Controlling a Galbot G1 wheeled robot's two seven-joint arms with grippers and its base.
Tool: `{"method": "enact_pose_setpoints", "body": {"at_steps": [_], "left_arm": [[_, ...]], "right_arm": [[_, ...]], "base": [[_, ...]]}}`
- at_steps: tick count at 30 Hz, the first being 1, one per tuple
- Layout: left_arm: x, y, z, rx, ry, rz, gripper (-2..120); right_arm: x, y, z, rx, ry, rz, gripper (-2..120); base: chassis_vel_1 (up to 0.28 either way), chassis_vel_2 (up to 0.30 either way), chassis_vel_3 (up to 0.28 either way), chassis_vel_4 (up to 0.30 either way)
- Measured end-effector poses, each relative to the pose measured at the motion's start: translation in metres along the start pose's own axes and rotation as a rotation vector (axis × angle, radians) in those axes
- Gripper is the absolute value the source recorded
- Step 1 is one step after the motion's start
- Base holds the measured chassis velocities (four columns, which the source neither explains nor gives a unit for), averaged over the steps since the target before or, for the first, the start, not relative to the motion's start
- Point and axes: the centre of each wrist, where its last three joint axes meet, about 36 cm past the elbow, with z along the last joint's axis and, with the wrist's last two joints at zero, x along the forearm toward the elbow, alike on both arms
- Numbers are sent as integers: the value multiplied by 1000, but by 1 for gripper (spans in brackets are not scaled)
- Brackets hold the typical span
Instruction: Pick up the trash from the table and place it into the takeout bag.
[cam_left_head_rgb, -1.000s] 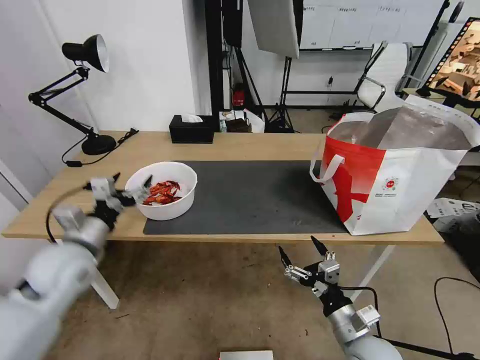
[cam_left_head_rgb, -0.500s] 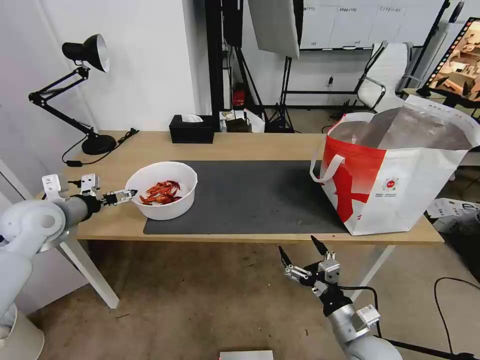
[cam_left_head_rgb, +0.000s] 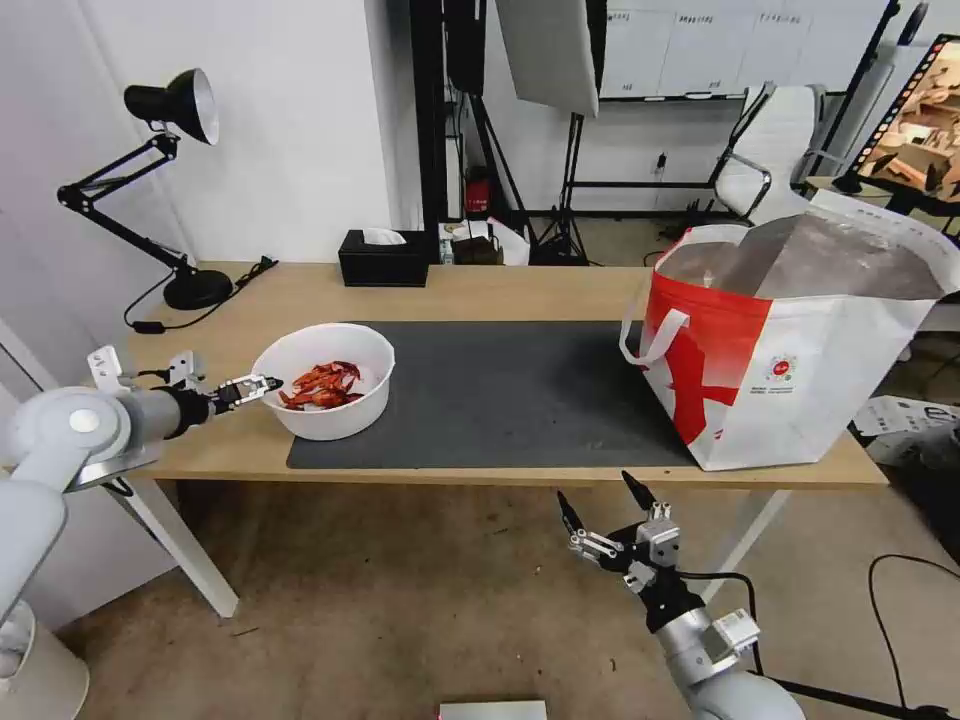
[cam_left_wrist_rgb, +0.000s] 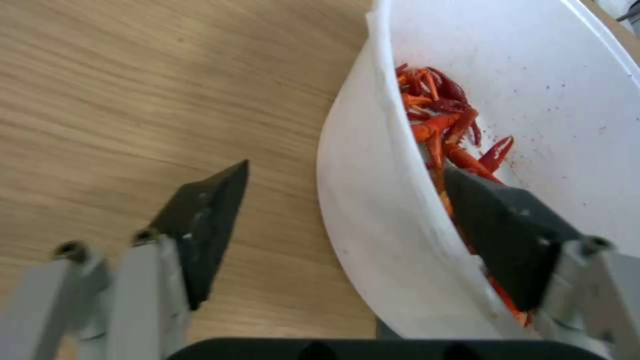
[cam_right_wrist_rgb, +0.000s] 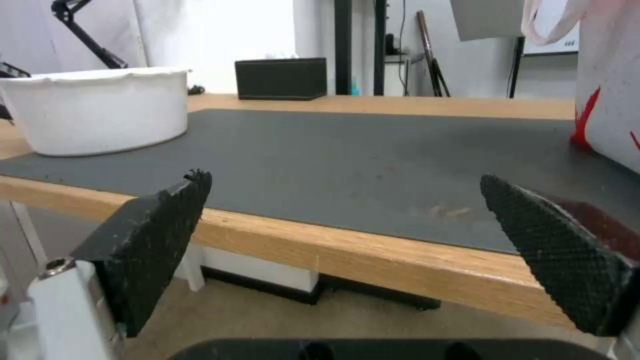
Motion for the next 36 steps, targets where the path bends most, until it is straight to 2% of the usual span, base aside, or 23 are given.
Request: {"method": "enact_pose_setpoints", "body": {"at_steps": [1, 3, 4, 6, 7, 9, 10, 11, 13, 17, 18, 20, 21, 24, 27, 28, 31, 32, 35, 36], "left_arm": [[0, 0, 0, 0, 0, 0, 72], [-2, -2, -1, 1, 1, 4, 66], [-3, -3, -1, -1, 3, 5, 59], [-3, -4, -1, -2, 4, 6, 55], [-4, -5, 0, -3, 6, 9, 49], [-5, -6, 0, -3, 6, 11, 46], [-5, -7, 1, 0, 8, 15, 37], [-5, -7, 1, 0, 8, 15, 37], [-7, -8, 1, 3, 6, 13, 26], [-8, -8, 2, 3, 8, 11, 18], [-10, -9, 4, 1, 18, 8, 9], [-10, -9, 5, 1, 22, 9, 6], [-11, -10, 5, 0, 22, 11, 0], [-10, -13, 4, -3, 3, 12, 0], [-3, -26, -7, -26, -71, 40, 0], [-3, -26, -7, -26, -71, 40, 0], [8, -46, -22, -82, -144, 62, 0], [8, -46, -22, -82, -144, 62, 0], [13, -73, -36, -153, -217, 87, 0], [13, -73, -36, -153, -217, 87, 0]], "right_arm": [[0, 0, 0, 0, 0, 0, 100], [0, 0, 0, 0, 0, 0, 100], [0, 0, 0, 0, 0, 0, 100], [0, 0, 0, 0, 0, 0, 100], [0, 0, 0, 0, 0, 0, 100], [0, 0, 0, 0, 0, 0, 100], [0, 0, 0, 0, 0, 0, 100], [0, 0, 0, 0, 0, 0, 100], [0, 0, 0, 0, 0, 0, 100], [0, 0, 0, 0, 0, 0, 100], [0, 0, 0, 0, 0, 0, 100], [0, 0, 0, 0, 0, 0, 100], [0, 0, 0, 0, 0, 0, 100], [0, 0, 0, 0, 0, 0, 100], [0, 0, 0, 0, 0, 0, 100], [0, 0, 0, 0, 0, 0, 100], [0, 0, 0, 0, 0, 0, 100], [0, 0, 0, 0, 0, 0, 100], [0, 0, 0, 0, 0, 0, 100], [0, 0, 0, 0, 0, 0, 100]], "base": [[0, 0, 0, 0], [0, 0, 0, 0], [0, 0, 0, 0], [0, 0, 0, 0], [0, 0, 0, 0], [0, 0, 0, 0], [0, 0, 0, 0], [0, 0, 0, 0], [0, 0, 0, 0], [0, 0, 0, 0], [0, 0, 0, 0], [0, 0, 0, 0], [0, 0, 0, 0], [0, 0, 0, 0], [0, 0, 0, 0], [0, 0, 0, 0], [0, 0, 0, 0], [0, 0, 0, 0], [0, 0, 0, 0], [0, 0, 0, 0]]}}
